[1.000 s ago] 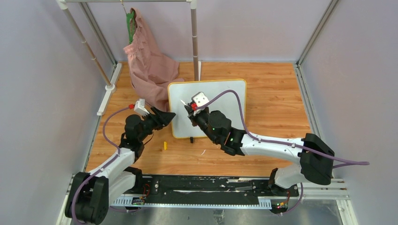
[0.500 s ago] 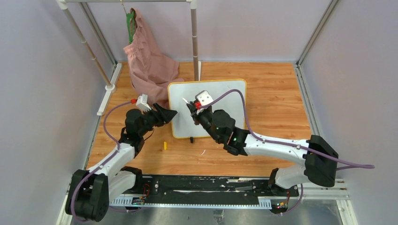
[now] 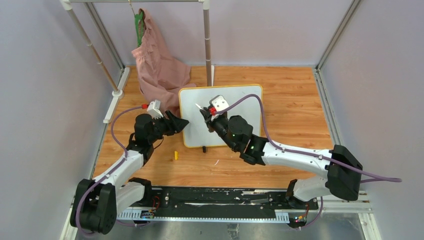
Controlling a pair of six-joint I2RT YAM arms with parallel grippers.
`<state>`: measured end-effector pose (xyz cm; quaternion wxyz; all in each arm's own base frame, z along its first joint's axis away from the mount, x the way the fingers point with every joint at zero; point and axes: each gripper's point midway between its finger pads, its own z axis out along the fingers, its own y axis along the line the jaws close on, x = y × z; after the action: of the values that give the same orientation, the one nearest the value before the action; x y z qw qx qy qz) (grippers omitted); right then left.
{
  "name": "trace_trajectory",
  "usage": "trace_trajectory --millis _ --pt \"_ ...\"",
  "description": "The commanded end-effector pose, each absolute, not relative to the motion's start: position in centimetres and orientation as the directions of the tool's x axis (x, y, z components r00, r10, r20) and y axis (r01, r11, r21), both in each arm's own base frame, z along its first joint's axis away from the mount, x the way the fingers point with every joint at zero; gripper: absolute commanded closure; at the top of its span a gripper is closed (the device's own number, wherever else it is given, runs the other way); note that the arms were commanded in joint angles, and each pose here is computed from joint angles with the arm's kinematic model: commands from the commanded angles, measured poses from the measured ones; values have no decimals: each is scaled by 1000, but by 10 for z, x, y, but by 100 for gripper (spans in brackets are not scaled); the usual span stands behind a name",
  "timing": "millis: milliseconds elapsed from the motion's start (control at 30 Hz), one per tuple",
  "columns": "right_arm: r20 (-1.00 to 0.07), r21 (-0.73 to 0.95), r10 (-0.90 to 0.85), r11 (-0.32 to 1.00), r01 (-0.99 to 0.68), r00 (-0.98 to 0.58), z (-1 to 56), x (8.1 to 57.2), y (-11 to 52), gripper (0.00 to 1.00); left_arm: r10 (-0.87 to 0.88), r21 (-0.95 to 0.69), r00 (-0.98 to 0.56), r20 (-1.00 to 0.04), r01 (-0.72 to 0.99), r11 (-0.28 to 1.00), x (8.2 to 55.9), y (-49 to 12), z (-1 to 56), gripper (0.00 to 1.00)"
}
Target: Write a sentence on the whiteboard
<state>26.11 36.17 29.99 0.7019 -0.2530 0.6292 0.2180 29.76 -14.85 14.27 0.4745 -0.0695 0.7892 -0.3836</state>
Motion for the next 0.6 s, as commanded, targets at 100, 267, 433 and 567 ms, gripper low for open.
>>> trace_trajectory --millis 100,267,433,567 --pt "-993 -70 3 788 -612 117 308 276 374 100 -488 -674 -510 -708 284 682 300 -148 149 42" --pt "-994 -67 2 792 -607 113 308 281 380 100 -500 -681 -504 -705 285 674 299 -148 149 49" --pt "-994 -62 7 793 -606 111 306 282 382 100 -503 -691 -517 -693 277 668 298 -149 145 54" --pt "-994 -62 5 793 -606 108 304 284 385 100 -503 -693 -519 -691 278 665 298 -149 145 59"
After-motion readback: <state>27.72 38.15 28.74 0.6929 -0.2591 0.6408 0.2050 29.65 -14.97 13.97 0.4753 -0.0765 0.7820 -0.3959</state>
